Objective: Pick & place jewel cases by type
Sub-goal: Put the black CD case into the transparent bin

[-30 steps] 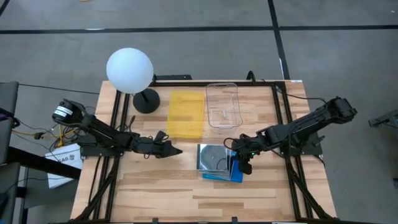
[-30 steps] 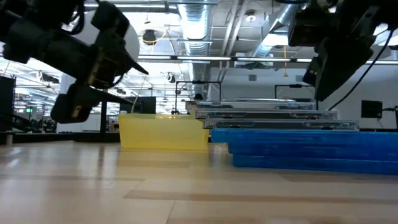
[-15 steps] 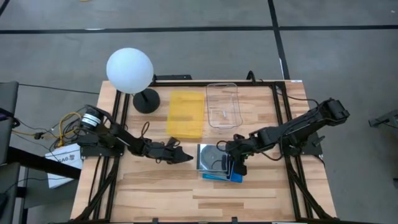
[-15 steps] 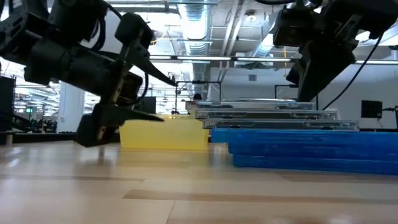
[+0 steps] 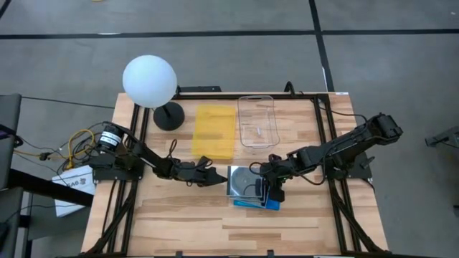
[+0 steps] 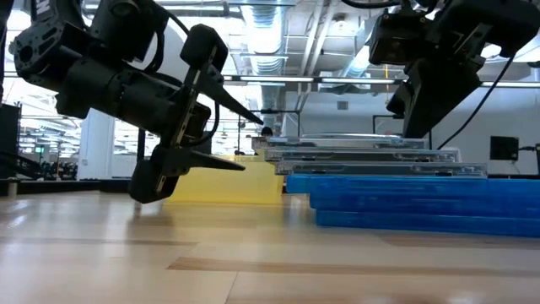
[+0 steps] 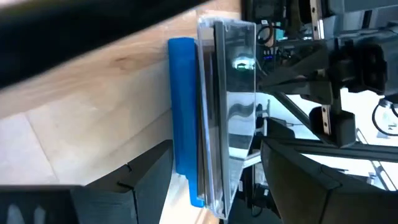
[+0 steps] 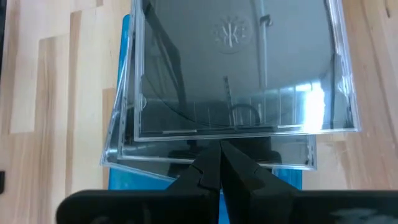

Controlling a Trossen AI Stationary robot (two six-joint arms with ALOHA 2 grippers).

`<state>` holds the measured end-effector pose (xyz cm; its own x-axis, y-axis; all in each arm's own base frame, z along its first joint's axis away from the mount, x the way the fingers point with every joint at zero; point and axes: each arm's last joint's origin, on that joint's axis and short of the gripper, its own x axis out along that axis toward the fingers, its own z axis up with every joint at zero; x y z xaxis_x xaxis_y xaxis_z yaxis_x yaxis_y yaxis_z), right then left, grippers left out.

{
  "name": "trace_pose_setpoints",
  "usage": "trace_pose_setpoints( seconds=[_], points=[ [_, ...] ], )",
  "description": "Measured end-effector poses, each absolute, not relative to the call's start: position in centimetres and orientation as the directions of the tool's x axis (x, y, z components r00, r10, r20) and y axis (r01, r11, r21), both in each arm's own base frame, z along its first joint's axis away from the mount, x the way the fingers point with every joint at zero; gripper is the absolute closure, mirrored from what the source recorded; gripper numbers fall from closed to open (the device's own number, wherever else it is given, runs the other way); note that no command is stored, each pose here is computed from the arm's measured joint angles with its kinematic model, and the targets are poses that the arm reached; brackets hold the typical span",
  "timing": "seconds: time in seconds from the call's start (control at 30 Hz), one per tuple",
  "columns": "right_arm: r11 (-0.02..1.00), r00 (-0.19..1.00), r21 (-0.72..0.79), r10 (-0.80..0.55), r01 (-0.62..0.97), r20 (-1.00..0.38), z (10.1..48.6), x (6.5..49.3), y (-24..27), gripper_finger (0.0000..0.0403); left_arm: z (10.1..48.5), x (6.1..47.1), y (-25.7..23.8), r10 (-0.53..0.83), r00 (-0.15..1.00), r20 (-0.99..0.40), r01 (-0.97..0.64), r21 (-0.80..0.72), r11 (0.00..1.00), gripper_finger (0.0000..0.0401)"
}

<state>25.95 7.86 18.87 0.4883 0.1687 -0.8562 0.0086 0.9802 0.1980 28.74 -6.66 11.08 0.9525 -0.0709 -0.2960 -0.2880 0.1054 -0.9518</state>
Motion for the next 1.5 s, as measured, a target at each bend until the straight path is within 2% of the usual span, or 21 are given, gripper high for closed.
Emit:
trace_pose_setpoints(
  seconds=[0.67, 0.97, 1.1, 1.27, 1.5],
  points=[
    [0.983, 0.490, 0.182, 0.150, 0.018, -0.859, 18.8, 26.2, 6.8, 0.0403, 10.7, 28.8, -6.4, -0.013, 0.950, -0.311, -0.309, -0.947, 0.087, 0.0166],
    [0.984, 0.485, 0.177, 0.150, 0.009, -0.862, 18.8, 26.1, 6.8, 0.0403, 10.4, 31.0, -6.9, -0.035, 0.957, -0.289, -0.284, -0.953, 0.105, 0.0166],
    [0.986, 0.454, 0.169, 0.147, 0.007, -0.879, 18.4, 26.0, 6.8, 0.0403, 10.5, 31.1, -6.7, -0.044, 0.960, -0.275, -0.269, -0.958, 0.101, 0.0166],
    [0.977, 0.412, 0.212, 0.209, -0.038, -0.887, 17.3, 26.7, 7.3, 0.0403, 10.6, 31.2, -6.5, -0.039, 0.965, -0.261, -0.256, -0.962, 0.096, 0.0166],
    [0.983, 0.388, 0.167, 0.183, -0.075, -0.903, 17.8, 27.8, 7.8, 0.0403, 10.7, 31.2, -6.4, -0.032, 0.967, -0.254, -0.251, -0.964, 0.090, 0.0166]
  ],
)
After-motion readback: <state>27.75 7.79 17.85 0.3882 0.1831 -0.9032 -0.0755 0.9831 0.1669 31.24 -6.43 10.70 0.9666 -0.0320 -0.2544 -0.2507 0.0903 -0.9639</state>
